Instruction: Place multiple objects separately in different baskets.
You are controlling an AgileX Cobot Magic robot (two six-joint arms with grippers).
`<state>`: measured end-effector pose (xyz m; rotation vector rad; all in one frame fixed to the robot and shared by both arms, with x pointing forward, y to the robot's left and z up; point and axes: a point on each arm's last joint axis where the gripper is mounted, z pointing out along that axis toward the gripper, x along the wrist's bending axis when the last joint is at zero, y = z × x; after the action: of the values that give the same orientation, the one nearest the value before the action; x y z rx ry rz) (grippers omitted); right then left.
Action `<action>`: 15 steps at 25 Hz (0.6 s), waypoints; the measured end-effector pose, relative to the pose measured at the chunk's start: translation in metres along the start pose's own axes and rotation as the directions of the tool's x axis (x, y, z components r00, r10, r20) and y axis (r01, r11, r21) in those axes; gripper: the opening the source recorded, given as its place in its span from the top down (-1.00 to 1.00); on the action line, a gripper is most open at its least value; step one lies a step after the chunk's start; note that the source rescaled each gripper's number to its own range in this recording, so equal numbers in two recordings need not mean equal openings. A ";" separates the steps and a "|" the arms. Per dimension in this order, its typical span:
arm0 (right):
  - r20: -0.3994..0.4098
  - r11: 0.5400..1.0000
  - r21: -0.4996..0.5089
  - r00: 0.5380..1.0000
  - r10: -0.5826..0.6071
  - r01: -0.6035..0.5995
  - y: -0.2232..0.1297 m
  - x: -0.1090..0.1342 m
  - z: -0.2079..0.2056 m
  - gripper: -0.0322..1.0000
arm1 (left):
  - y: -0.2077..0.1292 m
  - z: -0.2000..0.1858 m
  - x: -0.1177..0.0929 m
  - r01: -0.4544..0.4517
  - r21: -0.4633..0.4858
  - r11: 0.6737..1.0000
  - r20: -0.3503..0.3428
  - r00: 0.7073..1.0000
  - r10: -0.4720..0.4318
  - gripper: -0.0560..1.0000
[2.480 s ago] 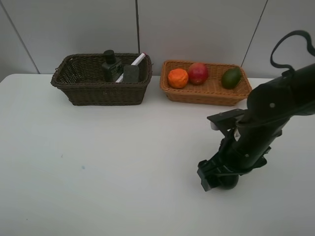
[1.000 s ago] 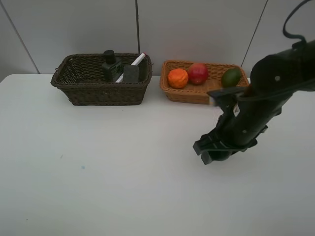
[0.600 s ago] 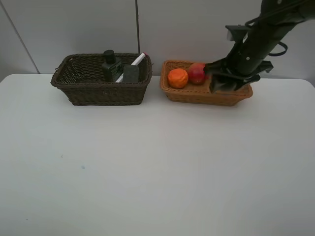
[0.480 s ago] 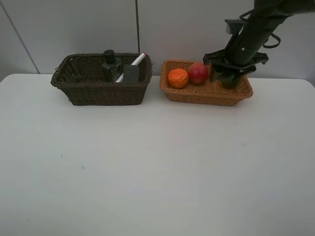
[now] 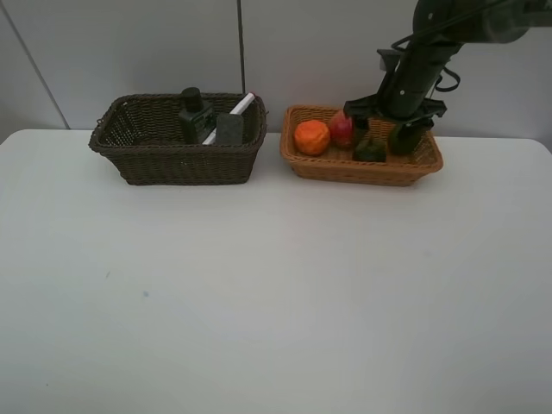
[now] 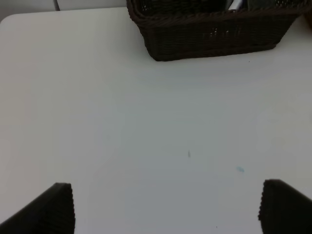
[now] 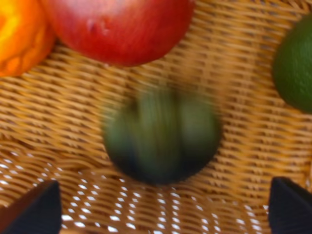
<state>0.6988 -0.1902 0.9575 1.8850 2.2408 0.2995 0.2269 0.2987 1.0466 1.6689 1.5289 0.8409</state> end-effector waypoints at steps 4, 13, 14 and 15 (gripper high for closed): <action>0.007 0.998 0.061 1.000 0.003 -0.004 -0.003 -0.001 -0.005 -0.97 | 0.000 0.000 0.000 0.000 0.000 1.000 0.000 1.000 0.000 -0.80; 0.077 0.992 0.102 0.995 0.068 -0.076 0.001 -0.041 -0.034 -0.99 | 0.000 0.000 0.000 0.000 0.000 1.000 0.000 1.000 0.000 -0.80; 0.090 0.990 0.101 0.992 0.091 -0.100 0.000 -0.054 -0.035 -0.99 | 0.000 0.000 0.000 0.000 0.000 1.000 0.000 1.000 0.000 -0.80; 0.100 0.987 0.099 0.988 0.117 -0.127 -0.001 -0.068 -0.036 -0.99 | 0.000 0.000 0.000 0.000 0.000 1.000 0.000 1.000 0.000 -0.80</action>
<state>0.6995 -0.2579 0.9930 2.0493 2.1230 0.1101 0.2269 0.2987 1.0466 1.6689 1.5289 0.8409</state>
